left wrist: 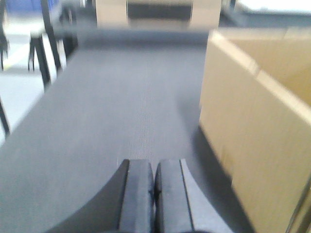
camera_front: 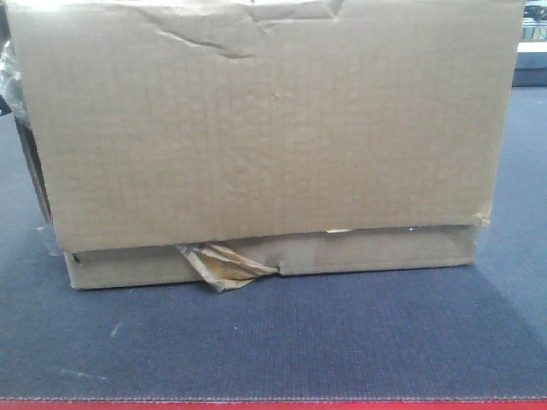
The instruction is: Grab carton from right shelf to conveyor
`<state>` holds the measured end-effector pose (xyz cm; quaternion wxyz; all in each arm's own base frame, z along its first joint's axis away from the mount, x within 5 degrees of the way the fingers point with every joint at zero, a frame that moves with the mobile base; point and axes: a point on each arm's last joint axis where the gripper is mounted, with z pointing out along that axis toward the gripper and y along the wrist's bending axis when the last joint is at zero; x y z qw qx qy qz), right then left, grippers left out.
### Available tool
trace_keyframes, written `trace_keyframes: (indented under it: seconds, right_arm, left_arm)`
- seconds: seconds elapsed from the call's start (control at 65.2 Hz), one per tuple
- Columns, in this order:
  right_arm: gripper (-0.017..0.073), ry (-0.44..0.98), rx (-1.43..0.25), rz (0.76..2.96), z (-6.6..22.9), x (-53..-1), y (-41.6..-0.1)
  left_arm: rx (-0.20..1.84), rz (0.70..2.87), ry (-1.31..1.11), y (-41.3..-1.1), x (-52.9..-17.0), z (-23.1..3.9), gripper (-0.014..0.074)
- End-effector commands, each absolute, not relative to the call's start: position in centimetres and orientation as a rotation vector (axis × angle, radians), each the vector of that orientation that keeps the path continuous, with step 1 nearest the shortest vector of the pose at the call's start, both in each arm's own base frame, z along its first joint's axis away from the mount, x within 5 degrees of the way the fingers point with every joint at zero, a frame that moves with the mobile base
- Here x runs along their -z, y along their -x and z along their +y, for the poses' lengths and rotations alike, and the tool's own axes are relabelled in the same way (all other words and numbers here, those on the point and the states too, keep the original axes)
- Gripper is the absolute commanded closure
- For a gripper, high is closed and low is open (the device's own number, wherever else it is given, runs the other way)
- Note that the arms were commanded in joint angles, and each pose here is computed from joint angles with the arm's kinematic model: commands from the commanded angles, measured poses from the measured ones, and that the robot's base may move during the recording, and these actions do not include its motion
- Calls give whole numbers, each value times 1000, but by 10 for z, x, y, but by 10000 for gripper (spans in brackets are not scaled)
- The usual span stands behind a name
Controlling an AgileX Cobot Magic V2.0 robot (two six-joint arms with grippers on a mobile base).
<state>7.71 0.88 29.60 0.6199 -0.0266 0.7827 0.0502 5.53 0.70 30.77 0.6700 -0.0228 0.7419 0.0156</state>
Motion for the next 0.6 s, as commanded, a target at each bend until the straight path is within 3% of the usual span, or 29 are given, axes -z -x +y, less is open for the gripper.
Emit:
trace_keyframes:
  seconds: [0.0,0.199,0.583]
  right_arm:
    - [627,64,-105,1664,6,-305,-59]
    - [627,57,-112,1526,3,-312,-34]
    - [627,57,-113,1509,3,-313,-32]
  left_arm:
    - [-31,1587,52,-43,-312,7,591]
    - [-27,1522,57,-30,-314,8,591]
    - [-26,1506,57,-27,-315,8,591]
